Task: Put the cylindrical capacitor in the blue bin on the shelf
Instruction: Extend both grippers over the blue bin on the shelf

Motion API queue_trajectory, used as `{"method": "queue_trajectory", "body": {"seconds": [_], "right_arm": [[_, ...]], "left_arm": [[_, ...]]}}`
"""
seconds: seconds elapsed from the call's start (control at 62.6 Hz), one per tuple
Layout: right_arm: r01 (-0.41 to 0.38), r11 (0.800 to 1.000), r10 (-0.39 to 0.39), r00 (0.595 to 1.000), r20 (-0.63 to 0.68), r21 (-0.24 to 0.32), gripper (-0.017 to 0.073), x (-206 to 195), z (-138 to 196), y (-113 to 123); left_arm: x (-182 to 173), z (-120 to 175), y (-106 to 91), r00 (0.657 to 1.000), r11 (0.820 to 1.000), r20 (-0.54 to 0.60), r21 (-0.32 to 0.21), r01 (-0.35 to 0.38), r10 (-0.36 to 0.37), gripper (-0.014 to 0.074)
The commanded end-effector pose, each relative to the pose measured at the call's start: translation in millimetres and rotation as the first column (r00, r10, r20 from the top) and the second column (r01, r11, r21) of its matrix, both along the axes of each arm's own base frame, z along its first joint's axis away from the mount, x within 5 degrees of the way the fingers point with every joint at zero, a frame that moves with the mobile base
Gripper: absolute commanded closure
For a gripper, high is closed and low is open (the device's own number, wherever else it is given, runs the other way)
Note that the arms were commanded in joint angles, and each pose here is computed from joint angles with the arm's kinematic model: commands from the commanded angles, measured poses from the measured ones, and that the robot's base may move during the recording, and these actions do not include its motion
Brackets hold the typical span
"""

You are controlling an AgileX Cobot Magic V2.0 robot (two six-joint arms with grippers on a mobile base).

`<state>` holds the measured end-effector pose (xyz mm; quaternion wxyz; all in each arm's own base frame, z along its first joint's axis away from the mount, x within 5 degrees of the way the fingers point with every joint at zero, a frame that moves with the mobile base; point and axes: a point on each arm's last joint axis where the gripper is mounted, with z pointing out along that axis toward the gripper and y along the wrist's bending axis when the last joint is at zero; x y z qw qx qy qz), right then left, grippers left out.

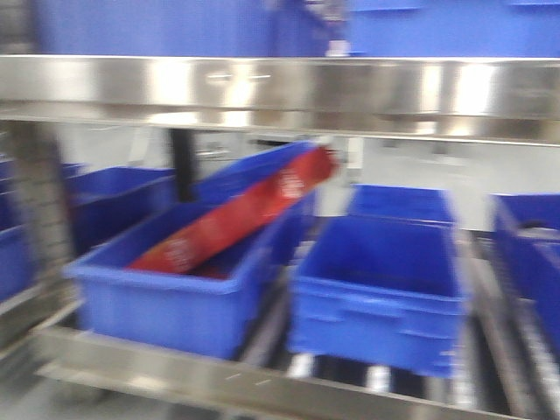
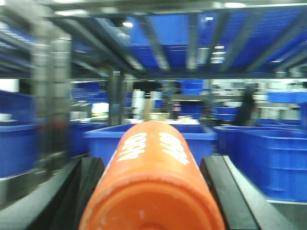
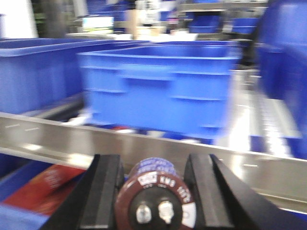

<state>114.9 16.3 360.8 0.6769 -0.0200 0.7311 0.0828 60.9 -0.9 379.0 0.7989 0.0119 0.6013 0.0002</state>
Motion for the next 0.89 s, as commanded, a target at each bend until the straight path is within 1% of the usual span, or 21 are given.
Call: {"method": "queue_trajectory", "body": {"seconds": [0.0,0.878], "right_arm": [[0.008,1.0,-0.008,0.999,0.036,-0.002,0.0727,-0.5,3.4,-0.9],[0.008,1.0,-0.008,0.999,0.036,-0.002,0.0727,-0.5,3.4,-0.9]], "left_arm": [[-2.4,3.2,-0.6,0.999,1.0,0.034,0.001,0.009,-0.009,0.0705],[-2.4,3.2,-0.6,0.999,1.0,0.034,0.001,0.009,-0.009,0.0705]]}}
